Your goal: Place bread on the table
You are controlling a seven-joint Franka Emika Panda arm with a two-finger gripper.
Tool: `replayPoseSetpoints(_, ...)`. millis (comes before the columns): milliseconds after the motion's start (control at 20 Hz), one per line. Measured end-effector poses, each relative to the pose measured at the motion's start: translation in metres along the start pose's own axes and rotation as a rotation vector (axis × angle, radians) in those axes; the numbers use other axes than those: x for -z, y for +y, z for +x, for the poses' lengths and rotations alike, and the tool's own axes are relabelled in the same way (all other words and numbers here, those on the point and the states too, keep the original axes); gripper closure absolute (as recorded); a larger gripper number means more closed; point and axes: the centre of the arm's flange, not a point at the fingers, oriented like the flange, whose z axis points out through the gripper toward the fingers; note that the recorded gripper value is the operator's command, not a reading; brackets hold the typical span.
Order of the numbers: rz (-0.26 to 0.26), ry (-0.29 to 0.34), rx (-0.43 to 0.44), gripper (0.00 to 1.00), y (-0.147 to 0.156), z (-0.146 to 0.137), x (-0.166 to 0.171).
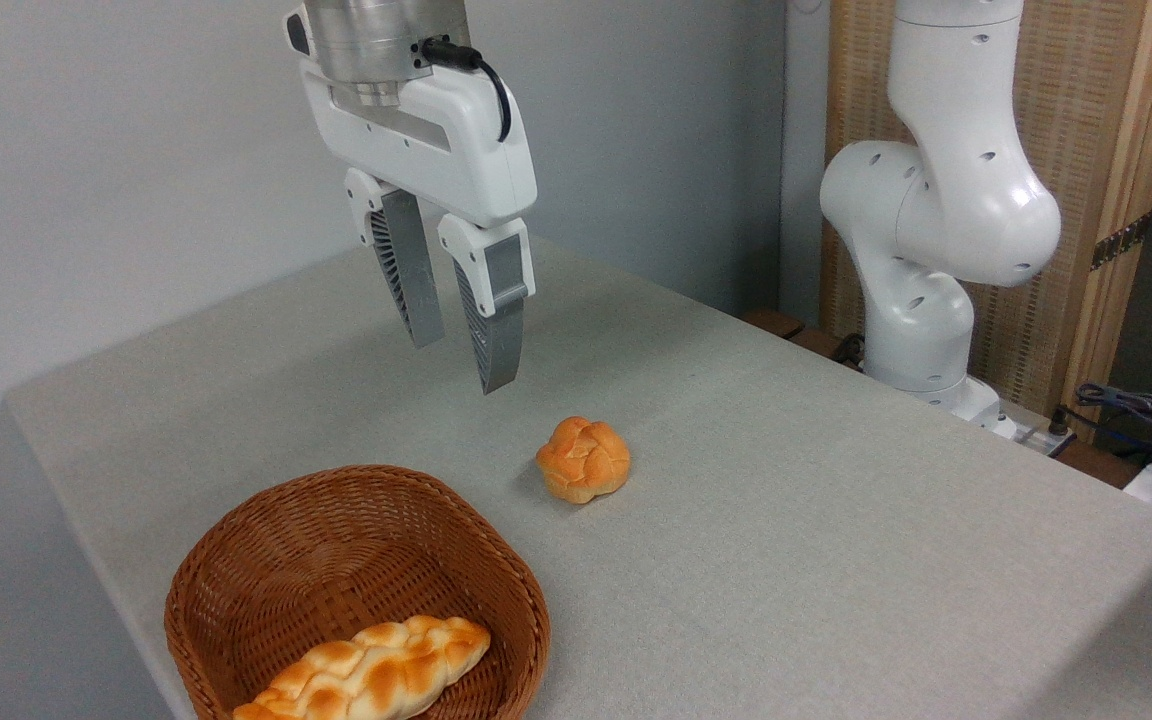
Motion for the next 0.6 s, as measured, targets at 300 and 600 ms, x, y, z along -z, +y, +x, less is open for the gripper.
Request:
replayPoseSetpoints(300,0.000,0.000,0.005,0.00,-0.0021,-0.0019,0.0002)
replayPoseSetpoints(600,0.008,0.009,0.010,0.00,-0.0050,-0.0025,0.0010)
